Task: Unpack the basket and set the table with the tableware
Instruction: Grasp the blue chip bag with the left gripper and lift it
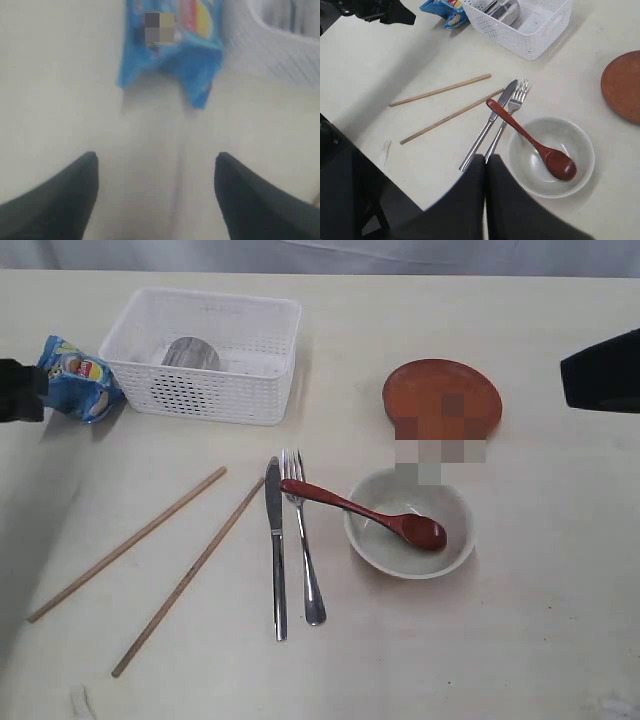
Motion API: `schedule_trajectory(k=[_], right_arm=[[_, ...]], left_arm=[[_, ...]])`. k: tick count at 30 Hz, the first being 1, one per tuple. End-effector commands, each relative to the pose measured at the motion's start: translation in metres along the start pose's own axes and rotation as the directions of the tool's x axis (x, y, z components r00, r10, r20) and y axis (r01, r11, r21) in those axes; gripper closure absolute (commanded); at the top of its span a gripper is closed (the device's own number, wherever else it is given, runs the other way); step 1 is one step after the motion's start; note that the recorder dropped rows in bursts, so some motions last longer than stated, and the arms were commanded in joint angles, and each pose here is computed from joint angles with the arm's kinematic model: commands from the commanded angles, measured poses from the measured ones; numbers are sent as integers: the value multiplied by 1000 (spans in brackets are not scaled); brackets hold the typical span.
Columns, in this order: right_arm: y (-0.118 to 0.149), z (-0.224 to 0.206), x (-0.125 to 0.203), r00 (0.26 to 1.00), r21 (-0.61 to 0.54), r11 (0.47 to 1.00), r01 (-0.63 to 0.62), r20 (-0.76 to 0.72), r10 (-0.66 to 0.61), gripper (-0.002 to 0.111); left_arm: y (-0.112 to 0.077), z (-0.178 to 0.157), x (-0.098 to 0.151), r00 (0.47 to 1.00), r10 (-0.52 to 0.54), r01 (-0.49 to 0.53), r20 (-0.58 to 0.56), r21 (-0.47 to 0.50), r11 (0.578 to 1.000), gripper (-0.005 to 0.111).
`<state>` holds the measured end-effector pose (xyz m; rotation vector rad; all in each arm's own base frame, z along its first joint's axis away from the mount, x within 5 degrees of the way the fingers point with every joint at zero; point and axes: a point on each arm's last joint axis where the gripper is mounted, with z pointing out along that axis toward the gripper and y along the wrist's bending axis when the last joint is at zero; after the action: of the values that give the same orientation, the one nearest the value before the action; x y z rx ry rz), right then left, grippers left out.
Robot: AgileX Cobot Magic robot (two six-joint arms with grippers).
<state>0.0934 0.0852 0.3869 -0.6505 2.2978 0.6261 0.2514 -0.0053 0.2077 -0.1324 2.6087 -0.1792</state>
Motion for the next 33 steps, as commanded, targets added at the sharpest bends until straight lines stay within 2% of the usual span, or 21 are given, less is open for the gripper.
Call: schedule_trajectory(k=[1, 7, 11, 14, 16, 18, 19, 20, 21, 29, 32, 33], right_arm=[[-1, -2, 1, 1000, 9, 1000, 23, 7, -23, 108], [-1, -2, 1, 1000, 9, 1000, 29, 7, -29, 108], [-1, -2, 1, 1000, 9, 1000, 29, 3, -29, 108], [-1, -2, 2, 1000, 9, 1000, 25, -3, -25, 108], [0, -2, 2, 1000, 6, 1000, 24, -1, -24, 108], [0, -2, 2, 1000, 6, 1000, 24, -1, -24, 108], [0, -2, 2, 1000, 6, 1000, 24, -5, -24, 108], [0, -2, 3, 1000, 6, 1000, 24, -12, -24, 108], [0, -2, 3, 1000, 6, 1000, 24, -16, -23, 108], [0, -2, 3, 999, 3, 999, 39, -16, -39, 107], [2, -2, 3, 998, -24, 998, 62, -18, -63, 95], [4, -2, 4, 998, -43, 997, 59, -19, -60, 87]], left_arm=[[13, 17, -15, 989, -108, 108, 100, 2, 994, 45], [10, 58, -45, 995, -94, 92, 32, 62, 994, 45], [12, 73, -68, 993, -95, 91, 69, 56, 994, 45], [13, 82, -74, 992, -97, 94, 75, 48, 994, 45], [15, 95, -68, 995, -97, 96, 24, 48, 994, 46], [16, 106, -62, 995, -99, 99, -17, 45, 994, 61], [16, 106, -62, 995, -98, 99, -20, 46, 994, 82], [15, 102, -64, 995, -97, 97, -11, 49, 994, 102], [15, 98, -65, 996, -90, 90, -2, 52, 995, 106], [-1, 18, -84, 988, -31, 15, 150, 106, 994, 107], [-7, -5, -82, 987, -8, -13, 160, 131, 991, 107], [-9, -15, -82, 984, -1, -24, 177, 138, 990, 107]])
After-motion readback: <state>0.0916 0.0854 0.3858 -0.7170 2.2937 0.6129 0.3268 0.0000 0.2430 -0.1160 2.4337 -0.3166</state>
